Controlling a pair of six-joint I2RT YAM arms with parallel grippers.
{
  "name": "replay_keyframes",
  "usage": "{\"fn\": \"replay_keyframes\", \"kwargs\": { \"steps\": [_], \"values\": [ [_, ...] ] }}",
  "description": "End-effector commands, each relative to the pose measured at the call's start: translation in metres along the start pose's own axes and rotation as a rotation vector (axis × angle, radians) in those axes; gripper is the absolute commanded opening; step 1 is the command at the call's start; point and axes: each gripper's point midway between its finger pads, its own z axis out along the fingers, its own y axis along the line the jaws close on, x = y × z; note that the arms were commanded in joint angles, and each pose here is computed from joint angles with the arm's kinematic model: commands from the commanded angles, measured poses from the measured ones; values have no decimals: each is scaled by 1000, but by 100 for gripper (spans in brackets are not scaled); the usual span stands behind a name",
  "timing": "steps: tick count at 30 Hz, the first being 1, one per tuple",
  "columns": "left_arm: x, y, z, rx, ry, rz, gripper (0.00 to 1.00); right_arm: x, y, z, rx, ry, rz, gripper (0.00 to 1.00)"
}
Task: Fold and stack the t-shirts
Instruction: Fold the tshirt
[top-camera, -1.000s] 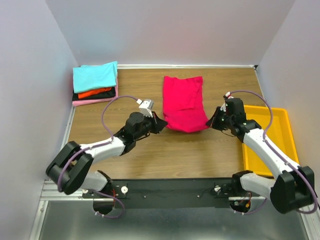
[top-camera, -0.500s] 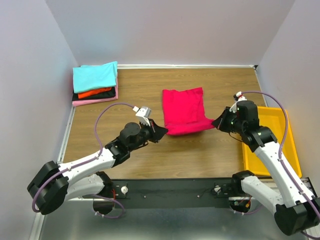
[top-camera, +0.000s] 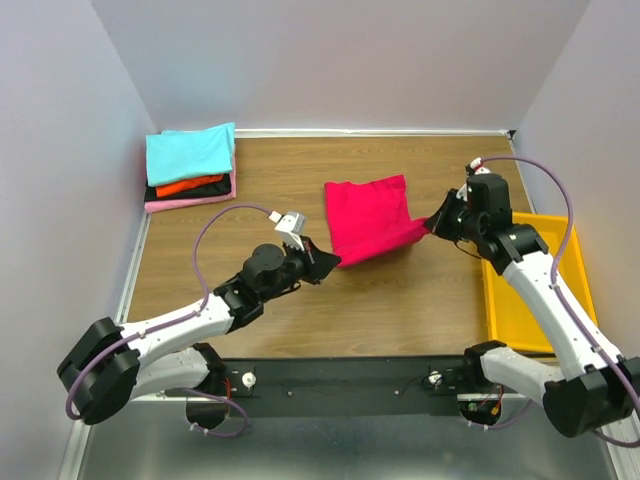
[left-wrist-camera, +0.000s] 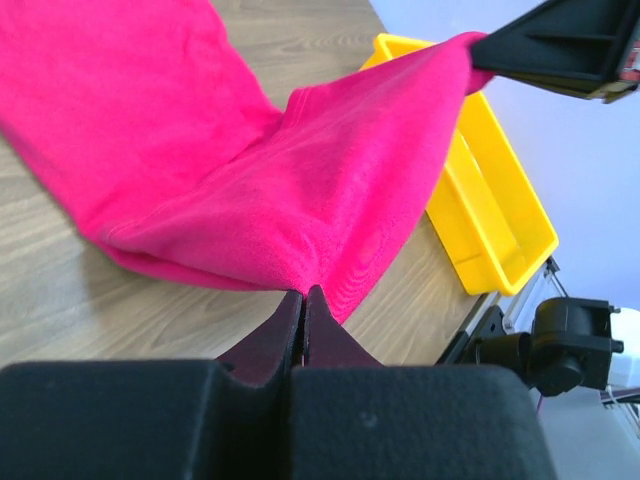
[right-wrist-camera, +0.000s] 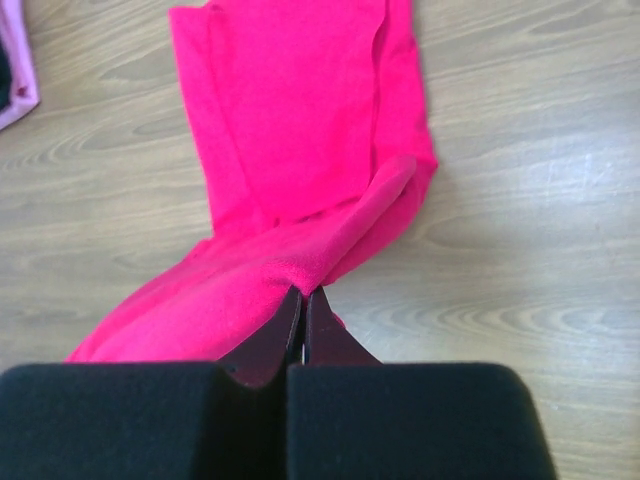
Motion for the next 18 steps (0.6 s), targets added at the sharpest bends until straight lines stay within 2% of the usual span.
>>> {"fn": "replay_keyframes", "kwargs": {
  "steps": [1, 10, 14, 18],
  "values": [
    [-16, -4, 11, -10, -44, 47, 0, -26, -5, 15, 67, -68, -9, 1],
    [-33, 7, 33, -50, -54, 84, 0, -54, 0, 46, 111, -82, -25, 1],
    [-42, 27, 41, -87, -62, 94, 0, -62, 0, 63, 135, -75, -38, 1],
    [-39, 51, 56, -82, -6, 103, 0, -69, 0, 83, 159, -60, -49, 1]
  ]
}}
